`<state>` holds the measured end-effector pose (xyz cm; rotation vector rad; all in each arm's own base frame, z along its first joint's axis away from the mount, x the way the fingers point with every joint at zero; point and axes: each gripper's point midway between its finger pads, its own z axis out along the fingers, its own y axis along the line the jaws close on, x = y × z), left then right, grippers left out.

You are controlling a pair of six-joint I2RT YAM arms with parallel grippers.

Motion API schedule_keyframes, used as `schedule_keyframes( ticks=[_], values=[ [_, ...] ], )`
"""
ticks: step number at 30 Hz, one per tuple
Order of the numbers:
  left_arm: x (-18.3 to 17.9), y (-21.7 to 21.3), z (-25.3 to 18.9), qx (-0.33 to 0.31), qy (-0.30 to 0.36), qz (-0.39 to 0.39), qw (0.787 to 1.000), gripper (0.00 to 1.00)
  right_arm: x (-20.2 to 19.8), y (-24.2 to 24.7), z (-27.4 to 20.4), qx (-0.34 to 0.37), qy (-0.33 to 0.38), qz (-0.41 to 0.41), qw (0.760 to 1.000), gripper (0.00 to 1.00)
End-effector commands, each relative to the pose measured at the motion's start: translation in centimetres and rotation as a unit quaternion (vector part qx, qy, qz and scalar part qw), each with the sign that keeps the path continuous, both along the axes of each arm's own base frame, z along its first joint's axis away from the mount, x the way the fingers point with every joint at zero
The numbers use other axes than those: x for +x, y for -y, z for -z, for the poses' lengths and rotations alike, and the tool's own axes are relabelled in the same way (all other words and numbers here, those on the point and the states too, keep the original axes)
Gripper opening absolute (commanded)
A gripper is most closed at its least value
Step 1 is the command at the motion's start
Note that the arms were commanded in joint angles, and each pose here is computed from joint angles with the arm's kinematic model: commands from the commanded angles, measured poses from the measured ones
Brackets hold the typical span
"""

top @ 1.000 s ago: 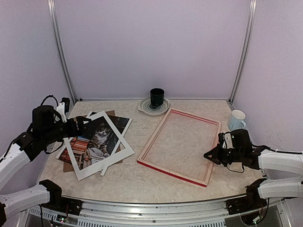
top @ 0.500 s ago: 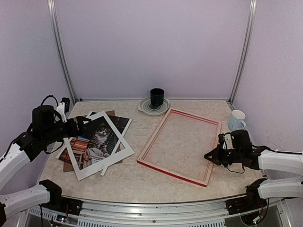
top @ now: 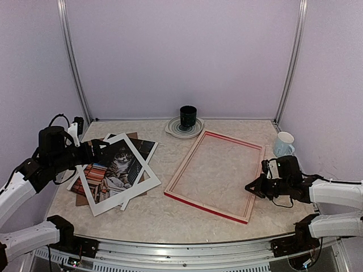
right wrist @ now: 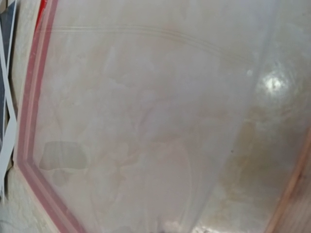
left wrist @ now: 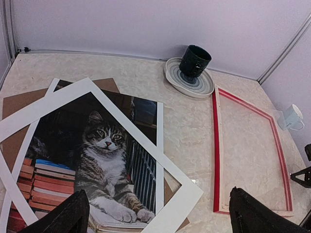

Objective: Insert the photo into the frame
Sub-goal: Place the glass panel at the frame body.

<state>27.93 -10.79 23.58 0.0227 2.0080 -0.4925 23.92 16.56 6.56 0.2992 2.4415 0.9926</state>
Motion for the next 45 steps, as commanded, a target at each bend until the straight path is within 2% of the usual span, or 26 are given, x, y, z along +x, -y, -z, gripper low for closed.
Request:
schedule_keyframes(
  ticks=[1,11,23,31,39,45],
  values=[
    [0.1,-0.1,-0.1,0.0,0.009,0.001,1.0,0.99,0.8,0.3,-1.1,-0.012,0.033,-0.003,0.999,0.0],
    [0.1,-0.1,0.0,-0.001,0.008,0.0,1.0,0.99,2.0,0.1,-2.5,-0.026,0.08,-0.015,0.996,0.0],
    [0.1,-0.1,-0.1,0.0,0.008,0.0,1.0,0.99,2.5,0.1,-3.1,-0.032,0.094,-0.018,0.995,0.0],
    [0.1,-0.1,-0.1,-0.001,0.009,-0.001,1.0,0.99,2.6,-0.2,-2.2,-0.024,0.077,-0.018,0.997,0.0],
    [0.0,-0.2,-0.2,-0.001,0.011,-0.002,1.0,0.99,2.4,-0.5,-1.6,-0.014,0.068,-0.022,0.997,0.04],
    [0.0,-0.1,-0.2,-0.001,0.011,0.0,1.0,0.99,2.2,-0.5,-1.4,-0.016,0.062,-0.023,0.998,0.14]
  ],
)
